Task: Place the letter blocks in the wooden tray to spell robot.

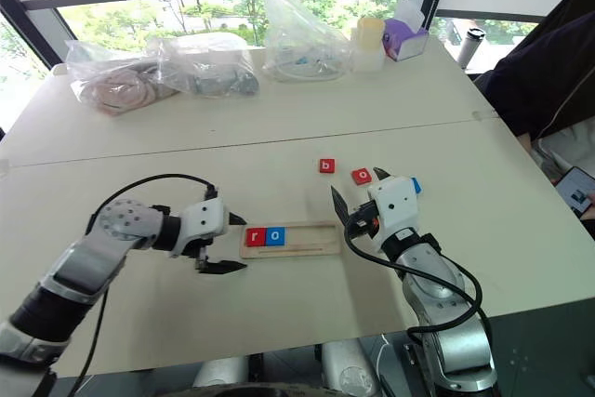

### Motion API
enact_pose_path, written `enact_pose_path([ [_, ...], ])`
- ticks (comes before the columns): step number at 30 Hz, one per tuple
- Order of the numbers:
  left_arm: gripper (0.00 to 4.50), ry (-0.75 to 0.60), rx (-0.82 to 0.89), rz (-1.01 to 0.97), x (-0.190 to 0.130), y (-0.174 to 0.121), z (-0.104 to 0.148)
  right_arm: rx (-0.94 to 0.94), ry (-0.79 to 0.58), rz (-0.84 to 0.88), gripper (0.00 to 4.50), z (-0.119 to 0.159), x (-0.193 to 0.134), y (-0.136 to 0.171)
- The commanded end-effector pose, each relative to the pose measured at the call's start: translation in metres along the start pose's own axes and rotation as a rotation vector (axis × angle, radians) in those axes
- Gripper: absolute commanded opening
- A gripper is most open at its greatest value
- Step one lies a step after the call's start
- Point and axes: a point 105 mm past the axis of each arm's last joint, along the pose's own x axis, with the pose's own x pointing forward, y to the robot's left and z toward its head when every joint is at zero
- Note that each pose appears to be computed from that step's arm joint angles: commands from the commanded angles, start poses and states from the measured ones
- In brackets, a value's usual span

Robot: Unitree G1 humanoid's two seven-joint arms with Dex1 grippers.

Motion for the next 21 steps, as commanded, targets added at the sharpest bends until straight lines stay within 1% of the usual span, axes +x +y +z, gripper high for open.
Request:
enact_pose_path([
  [1,4.48,0.119,-0.119,-0.009,-0.017,-0.006,-0.041,-0.010,-0.046,0.012,4.50,0.012,0.002,0.000],
  [5,4.48,0.146,-0.155,0.044,-0.049,0.001,-0.056,0.000,-0.047,0.032,4.50,0.013,0.008,0.001],
  [8,4.48,0.078,-0.154,0.071,-0.068,0.006,-0.051,0.015,-0.033,0.045,4.50,0.013,0.014,0.001],
  [10,4.48,-0.017,-0.161,0.087,-0.077,0.011,-0.038,0.033,-0.011,0.046,4.50,0.013,0.020,0.000],
  [13,4.48,-0.113,-0.164,0.094,-0.082,0.015,-0.021,0.038,0.036,0.044,4.50,0.009,0.026,-0.003],
  [16,4.48,-0.298,-0.159,0.113,-0.090,0.023,0.012,0.053,0.112,0.049,4.50,0.004,0.043,-0.001],
  [19,4.48,-0.369,-0.160,0.111,-0.092,0.024,0.027,0.076,0.140,0.050,4.50,0.005,0.052,0.001],
  [21,4.48,-0.446,-0.157,0.102,-0.092,0.021,0.044,0.136,0.181,0.014,4.50,-0.001,0.068,0.005],
])
